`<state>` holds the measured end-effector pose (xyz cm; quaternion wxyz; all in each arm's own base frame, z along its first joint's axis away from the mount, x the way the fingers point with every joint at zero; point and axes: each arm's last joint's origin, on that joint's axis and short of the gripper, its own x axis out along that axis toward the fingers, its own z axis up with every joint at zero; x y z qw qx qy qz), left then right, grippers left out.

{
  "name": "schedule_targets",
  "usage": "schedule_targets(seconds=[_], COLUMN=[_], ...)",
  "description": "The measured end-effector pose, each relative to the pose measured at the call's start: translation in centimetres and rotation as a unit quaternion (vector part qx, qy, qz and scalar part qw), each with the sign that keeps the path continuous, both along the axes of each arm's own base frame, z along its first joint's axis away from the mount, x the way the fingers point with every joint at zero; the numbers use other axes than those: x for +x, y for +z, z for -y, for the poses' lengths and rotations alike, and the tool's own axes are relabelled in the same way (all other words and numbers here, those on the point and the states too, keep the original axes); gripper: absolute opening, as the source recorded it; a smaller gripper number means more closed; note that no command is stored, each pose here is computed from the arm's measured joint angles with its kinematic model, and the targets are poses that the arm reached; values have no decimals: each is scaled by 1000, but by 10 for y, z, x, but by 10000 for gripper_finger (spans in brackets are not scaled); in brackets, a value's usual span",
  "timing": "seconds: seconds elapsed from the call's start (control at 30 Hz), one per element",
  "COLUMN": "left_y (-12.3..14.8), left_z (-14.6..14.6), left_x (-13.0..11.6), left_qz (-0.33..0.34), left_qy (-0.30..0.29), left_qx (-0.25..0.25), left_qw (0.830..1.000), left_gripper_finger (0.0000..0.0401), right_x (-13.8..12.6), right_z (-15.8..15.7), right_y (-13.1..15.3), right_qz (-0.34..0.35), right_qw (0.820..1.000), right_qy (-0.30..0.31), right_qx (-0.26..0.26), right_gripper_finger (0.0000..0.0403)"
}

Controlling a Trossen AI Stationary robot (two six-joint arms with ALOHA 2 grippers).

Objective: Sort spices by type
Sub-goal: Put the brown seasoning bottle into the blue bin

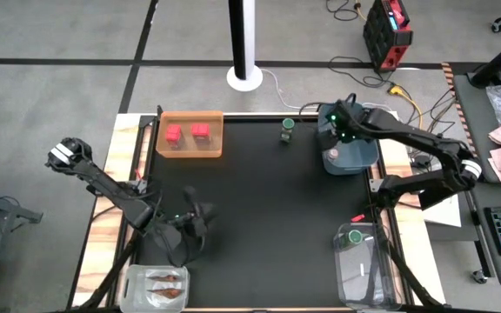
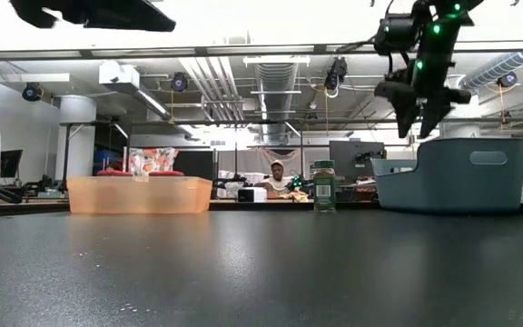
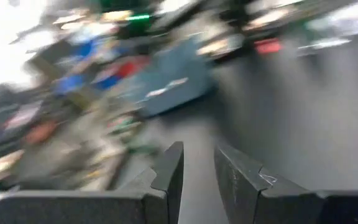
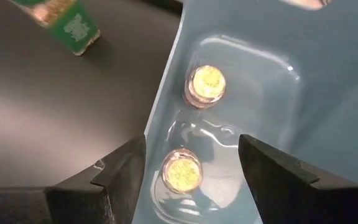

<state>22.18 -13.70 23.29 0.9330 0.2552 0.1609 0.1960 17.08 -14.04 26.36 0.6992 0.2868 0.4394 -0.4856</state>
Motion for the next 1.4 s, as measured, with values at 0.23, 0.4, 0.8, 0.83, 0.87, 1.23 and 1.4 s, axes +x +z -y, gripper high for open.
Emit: schedule_targets(seconds=[0.23, 0.4, 0.8, 0.83, 0.87, 1.23, 1.4], left_y=[7, 17, 91, 101, 112, 219, 242], left_z=[-24, -63, -143, -148, -152, -169, -168], left_x=[21, 37, 51, 51, 52, 28, 18], left_qz=[-11, -10, -14, -3, 11, 64, 78], left_qy=[-78, -86, -67, -78, -89, -124, -125], left_qx=[-21, -33, -167, -178, -190, -240, -195], left_qw=[997, 996, 984, 981, 978, 961, 970], left_gripper_finger=[75, 75, 75, 75, 75, 75, 75], right_x=[4, 8, 4, 3, 3, 0, 1], right_z=[3, 6, 16, 17, 20, 46, 61], right_y=[28, 27, 0, -1, -2, -26, -48], right_qz=[-17, -46, -44, -29, -16, -17, -50], right_qw=[999, 995, 989, 986, 984, 966, 958], right_qy=[47, 85, 20, 5, -14, -98, -103], right_qx=[-10, -6, 143, 163, 176, 238, 264], right_gripper_finger=[256, 251, 262, 265, 268, 281, 272])
